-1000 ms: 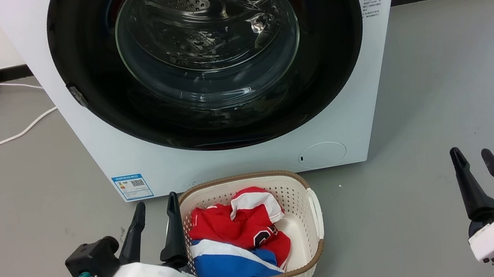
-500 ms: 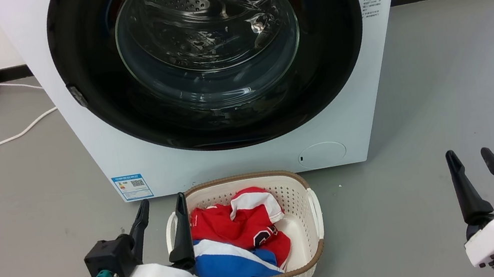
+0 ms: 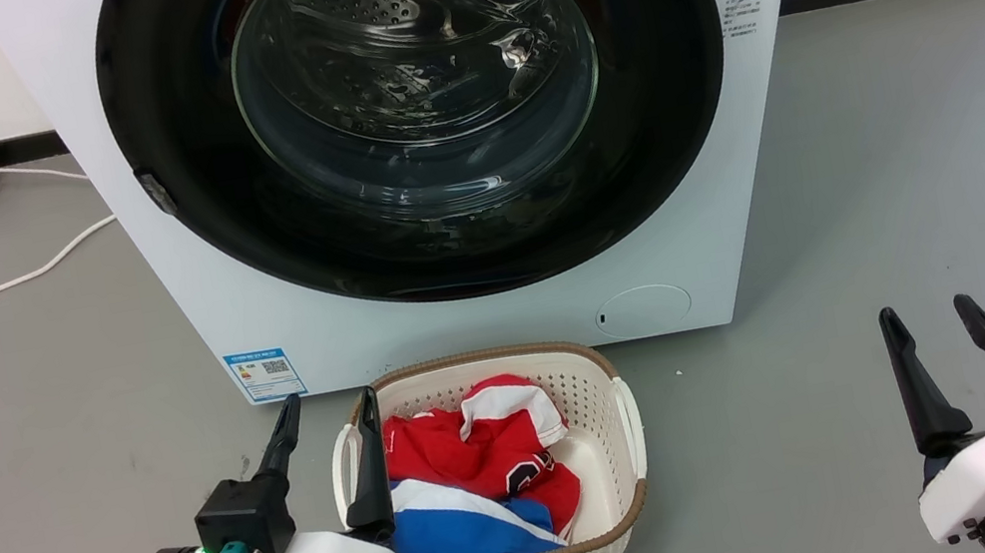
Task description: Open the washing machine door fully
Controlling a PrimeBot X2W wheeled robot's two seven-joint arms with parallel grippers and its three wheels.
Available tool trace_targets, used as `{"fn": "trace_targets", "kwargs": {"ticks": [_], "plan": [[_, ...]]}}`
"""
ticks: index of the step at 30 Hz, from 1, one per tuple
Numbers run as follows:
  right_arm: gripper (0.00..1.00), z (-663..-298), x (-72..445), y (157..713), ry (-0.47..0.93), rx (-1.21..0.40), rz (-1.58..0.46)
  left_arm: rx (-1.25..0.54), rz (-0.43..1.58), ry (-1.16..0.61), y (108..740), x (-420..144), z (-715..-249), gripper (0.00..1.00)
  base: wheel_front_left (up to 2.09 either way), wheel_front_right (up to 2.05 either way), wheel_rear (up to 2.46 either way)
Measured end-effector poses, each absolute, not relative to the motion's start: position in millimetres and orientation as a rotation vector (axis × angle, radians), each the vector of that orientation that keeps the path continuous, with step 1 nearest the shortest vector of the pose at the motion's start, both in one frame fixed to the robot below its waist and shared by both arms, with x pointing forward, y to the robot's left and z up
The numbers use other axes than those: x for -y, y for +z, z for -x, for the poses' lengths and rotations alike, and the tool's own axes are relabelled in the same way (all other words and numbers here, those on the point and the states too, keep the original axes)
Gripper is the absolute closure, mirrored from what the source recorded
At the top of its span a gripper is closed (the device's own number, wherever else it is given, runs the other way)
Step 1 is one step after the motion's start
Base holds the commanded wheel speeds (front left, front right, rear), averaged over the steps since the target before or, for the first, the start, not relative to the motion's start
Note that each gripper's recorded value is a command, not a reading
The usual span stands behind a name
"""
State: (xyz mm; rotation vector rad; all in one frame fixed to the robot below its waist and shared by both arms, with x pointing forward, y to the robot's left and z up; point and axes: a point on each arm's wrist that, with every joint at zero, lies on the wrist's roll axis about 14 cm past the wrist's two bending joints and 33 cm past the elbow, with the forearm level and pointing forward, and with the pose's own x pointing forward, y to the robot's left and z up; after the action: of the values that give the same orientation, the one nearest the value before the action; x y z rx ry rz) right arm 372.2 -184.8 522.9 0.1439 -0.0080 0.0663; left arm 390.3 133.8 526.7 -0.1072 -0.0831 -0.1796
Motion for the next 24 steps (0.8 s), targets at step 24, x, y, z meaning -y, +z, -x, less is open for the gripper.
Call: {"fn": "trace_targets", "kwargs": {"ticks": [24], "plan": [[0.00,-368.1,183.2,526.3,0.065,0.025,-0.026,0.108,0.028,-0.200,524.1,-131.4,-391.9,0.00,0.00,0.00,0.00]]}}
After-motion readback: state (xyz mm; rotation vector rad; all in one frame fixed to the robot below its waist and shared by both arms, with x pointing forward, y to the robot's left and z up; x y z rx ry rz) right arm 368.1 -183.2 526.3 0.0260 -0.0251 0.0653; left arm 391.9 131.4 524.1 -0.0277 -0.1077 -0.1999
